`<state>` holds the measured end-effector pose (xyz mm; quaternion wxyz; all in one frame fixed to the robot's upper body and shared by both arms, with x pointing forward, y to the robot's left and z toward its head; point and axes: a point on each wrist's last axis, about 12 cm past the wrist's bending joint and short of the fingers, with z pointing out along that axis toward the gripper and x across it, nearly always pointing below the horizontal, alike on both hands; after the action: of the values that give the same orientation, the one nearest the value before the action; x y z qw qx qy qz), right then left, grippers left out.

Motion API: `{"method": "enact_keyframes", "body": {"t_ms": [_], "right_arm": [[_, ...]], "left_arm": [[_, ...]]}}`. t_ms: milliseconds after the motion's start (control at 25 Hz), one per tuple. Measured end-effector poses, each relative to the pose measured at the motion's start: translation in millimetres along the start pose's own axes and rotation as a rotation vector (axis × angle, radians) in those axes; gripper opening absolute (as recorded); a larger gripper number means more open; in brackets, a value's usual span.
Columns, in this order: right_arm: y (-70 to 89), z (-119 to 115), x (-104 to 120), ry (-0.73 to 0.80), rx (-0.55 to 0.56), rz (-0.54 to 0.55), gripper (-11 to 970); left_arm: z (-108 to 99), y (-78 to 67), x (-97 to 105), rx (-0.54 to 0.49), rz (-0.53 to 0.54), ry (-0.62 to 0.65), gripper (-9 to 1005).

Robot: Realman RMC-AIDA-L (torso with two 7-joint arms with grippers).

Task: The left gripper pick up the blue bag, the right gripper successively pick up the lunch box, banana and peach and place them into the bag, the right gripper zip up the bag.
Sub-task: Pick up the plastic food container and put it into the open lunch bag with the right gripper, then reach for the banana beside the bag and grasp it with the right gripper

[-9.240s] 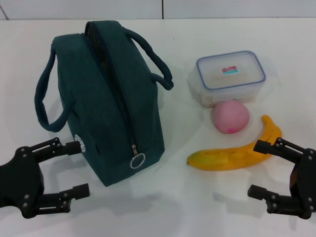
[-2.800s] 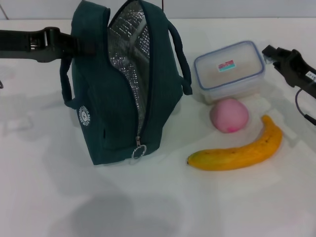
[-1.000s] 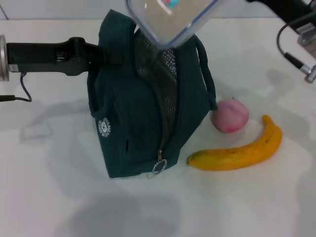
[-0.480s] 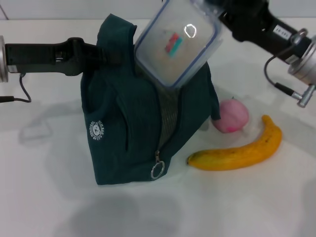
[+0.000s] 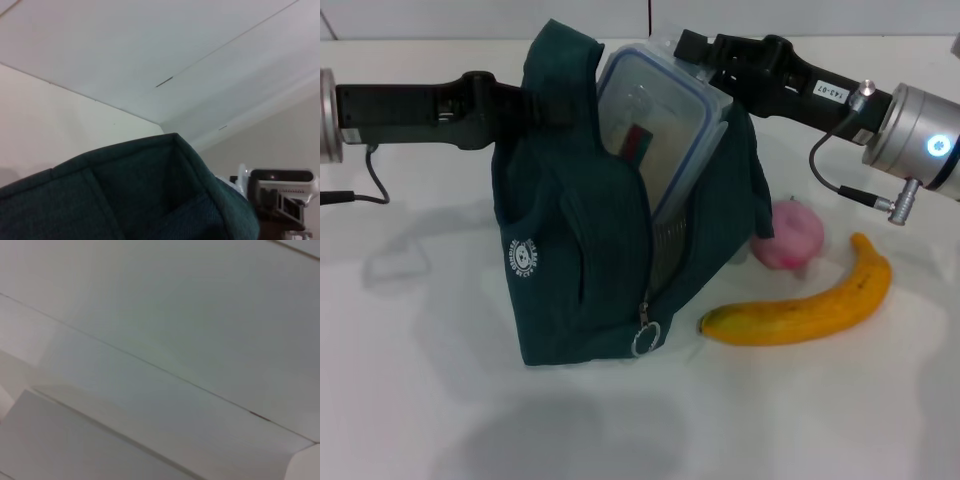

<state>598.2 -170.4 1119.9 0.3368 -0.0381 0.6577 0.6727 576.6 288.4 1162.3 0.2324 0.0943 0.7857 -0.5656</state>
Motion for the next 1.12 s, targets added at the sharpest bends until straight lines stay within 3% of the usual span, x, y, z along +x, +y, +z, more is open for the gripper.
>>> {"method": "enact_keyframes", "body": {"t_ms": [360, 560, 680, 880, 1120], "right_arm": [[0.9, -5, -4, -0.023, -0.007, -0.023, 110], [0.5, -23, -9, -0.070, -0.001, -0.068, 306], [5.0, -40, -16, -0.091, -0.001, -0.162, 516], [24.1, -75, -33, -0.009, 0.044, -0.442, 747], [50.1, -85, -48, 0.404, 0.190, -0.683, 829]], "left_arm": [[-4, 1.2, -1, -0.011, 0.001, -0.013, 62], [-6, 2.1, -1, -0.015, -0.001, -0.017, 63], [-8, 2.7, 0, -0.018, -0.002, -0.019, 64], [-13, 4.3, 1, -0.028, -0.005, -0.022, 64], [-13, 4.2, 2, -0.028, 0.004, -0.016, 65]]}}
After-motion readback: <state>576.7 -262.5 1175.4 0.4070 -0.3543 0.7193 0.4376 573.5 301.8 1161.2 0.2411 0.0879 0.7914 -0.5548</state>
